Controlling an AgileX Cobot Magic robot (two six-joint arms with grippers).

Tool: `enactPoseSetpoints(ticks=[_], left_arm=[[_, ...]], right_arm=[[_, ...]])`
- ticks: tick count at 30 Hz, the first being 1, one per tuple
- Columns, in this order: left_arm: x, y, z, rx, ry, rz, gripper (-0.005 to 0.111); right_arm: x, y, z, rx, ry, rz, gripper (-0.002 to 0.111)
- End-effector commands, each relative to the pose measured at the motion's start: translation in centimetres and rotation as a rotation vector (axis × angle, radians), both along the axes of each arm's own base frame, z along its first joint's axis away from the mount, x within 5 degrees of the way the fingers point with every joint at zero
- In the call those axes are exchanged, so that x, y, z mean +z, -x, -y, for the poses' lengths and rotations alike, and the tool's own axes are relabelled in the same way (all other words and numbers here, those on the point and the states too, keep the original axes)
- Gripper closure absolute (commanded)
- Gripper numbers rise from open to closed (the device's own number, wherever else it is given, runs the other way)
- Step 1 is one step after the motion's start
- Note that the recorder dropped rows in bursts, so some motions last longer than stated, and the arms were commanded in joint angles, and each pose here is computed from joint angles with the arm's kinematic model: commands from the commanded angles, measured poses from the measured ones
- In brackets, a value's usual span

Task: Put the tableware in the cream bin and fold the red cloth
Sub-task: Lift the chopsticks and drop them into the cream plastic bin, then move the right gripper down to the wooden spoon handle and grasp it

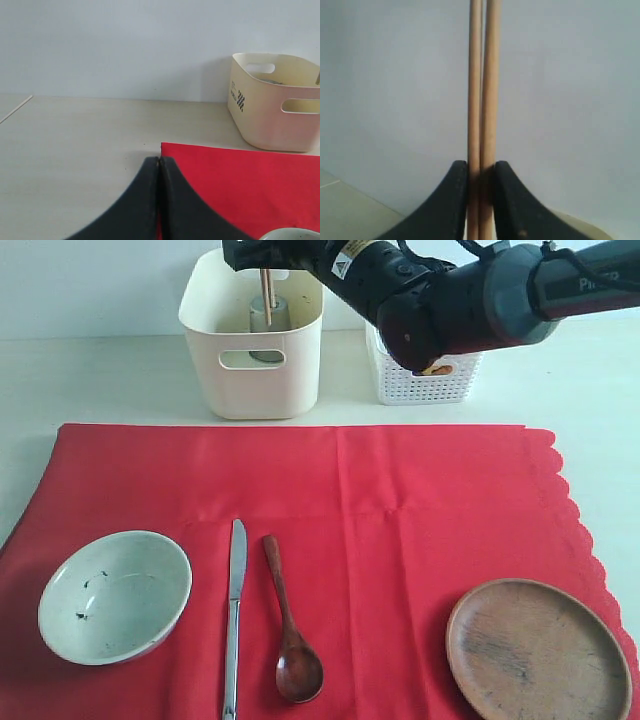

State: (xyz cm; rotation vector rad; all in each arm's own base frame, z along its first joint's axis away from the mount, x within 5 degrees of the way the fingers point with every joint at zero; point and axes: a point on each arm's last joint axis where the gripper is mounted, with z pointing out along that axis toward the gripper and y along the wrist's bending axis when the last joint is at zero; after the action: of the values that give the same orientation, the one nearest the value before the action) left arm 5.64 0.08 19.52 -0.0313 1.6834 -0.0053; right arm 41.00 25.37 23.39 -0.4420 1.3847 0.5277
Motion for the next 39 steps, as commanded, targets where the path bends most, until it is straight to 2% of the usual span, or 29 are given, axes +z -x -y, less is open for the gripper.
enactPoseSetpoints(ticks=[1, 3, 4, 6, 9, 17, 24, 32, 39], left_arm=[[0.0, 0.0, 0.0, -0.006, 0.000, 0.004, 0.104], [0.0, 0.0, 0.0, -0.006, 0.000, 0.004, 0.104], [0.0, 0.0, 0.0, -0.006, 0.000, 0.004, 0.104], [0.0, 0.0, 0.0, -0.006, 0.000, 0.004, 0.104], [0.0, 0.0, 0.0, -0.006, 0.000, 0.004, 0.104], [0.0, 0.0, 0.0, -0.006, 0.000, 0.004, 0.104], [0.0, 0.0, 0.0, -0.006, 0.000, 0.004, 0.104], [0.0, 0.0, 0.0, -0.006, 0.000, 0.004, 0.104], [0.0, 0.0, 0.0, -0.006, 0.000, 0.004, 0.104]], right_arm=[[0.3, -0.4, 0.3, -0.039, -0.040, -0.018, 0.091], [0.3, -0.5, 0.5, -0.058, -0.063, -0.034, 0.077], [0.3, -0.5, 0.4, -0.054, -0.058, -0.031, 0.065], [0.3, -0.4, 0.3, -0.043, -0.044, -0.023, 0.051], [0.3, -0.4, 0.3, -0.040, -0.056, -0.031, 0.043], [0.7, -0.3, 0.4, -0.030, -0.120, -0.082, 0.042], [1.4, -0.1, 0.6, -0.035, -0.104, -0.109, 0.042], [1.4, 0.4, 0.3, -0.003, 0.031, -0.155, 0.042], [2.8, 1.1, 0.8, -0.002, 0.035, -0.259, 0.042]])
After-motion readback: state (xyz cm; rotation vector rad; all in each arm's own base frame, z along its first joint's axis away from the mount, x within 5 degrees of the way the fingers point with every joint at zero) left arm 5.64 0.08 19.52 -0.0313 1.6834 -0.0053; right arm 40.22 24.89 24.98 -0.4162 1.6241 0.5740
